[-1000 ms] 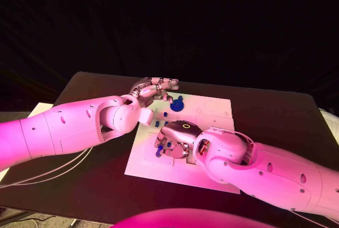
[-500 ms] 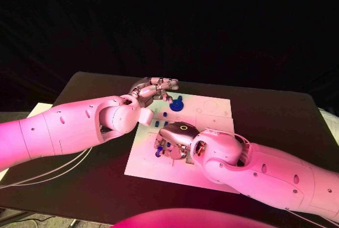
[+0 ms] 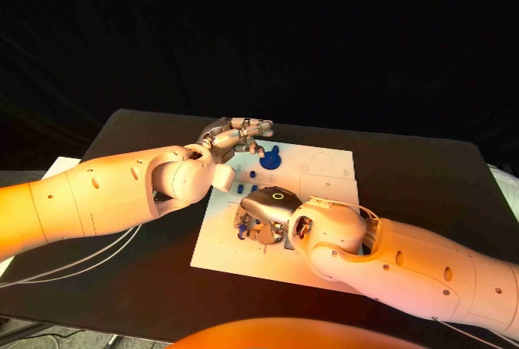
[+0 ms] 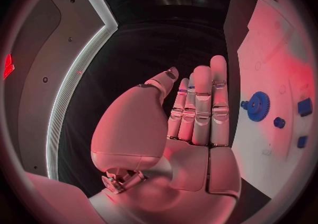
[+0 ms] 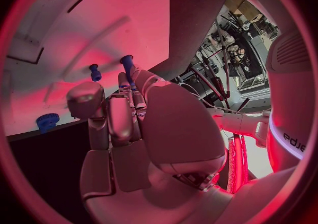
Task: Assemble the parts on the task board
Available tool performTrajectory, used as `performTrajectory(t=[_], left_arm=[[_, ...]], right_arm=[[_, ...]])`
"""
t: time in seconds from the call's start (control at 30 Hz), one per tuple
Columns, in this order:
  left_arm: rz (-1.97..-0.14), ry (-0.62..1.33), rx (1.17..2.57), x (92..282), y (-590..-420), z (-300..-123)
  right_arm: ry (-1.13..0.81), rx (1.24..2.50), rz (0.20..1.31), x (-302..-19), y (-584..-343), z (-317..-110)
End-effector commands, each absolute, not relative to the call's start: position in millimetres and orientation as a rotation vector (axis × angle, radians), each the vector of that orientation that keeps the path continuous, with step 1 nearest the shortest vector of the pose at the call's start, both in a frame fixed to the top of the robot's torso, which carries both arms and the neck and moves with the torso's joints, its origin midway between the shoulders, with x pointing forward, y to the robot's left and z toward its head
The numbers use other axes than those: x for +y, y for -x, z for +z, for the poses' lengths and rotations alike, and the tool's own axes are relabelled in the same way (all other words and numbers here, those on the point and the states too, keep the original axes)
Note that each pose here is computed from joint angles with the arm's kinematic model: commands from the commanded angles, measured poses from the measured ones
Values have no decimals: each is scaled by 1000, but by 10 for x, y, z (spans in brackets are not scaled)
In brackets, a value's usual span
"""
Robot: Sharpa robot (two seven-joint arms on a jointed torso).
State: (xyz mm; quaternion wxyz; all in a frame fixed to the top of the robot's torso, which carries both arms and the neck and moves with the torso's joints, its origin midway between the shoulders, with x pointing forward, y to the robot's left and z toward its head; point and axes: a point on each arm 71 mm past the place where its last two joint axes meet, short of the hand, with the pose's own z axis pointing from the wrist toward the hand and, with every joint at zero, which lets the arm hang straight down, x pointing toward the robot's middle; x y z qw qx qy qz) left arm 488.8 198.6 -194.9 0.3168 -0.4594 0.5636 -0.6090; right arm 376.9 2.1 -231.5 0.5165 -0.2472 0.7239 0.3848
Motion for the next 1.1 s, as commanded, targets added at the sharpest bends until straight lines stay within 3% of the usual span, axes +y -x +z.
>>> performTrajectory(t=[0.03,0.43,0.63,0.77,1.1], left_arm=[[-1621,1197,1487,1965,-4885,-1939],[-1615,1201,1491,1971,-4889,-1945],[-1608,1205,1491,1995,-4890,-1948],[-1604,1206,1491,2015,-4892,-1949],[-1592,1209,1483,2086,-4887,-1948]], right_arm=[[620,1770,903,15,-3755,-2384],[578,1717,919,-44,-3748,-2348],[508,1644,953,-212,-3705,-2207],[406,1648,967,-464,-3732,-2044],[1,1766,881,-1447,-3879,-1803]])
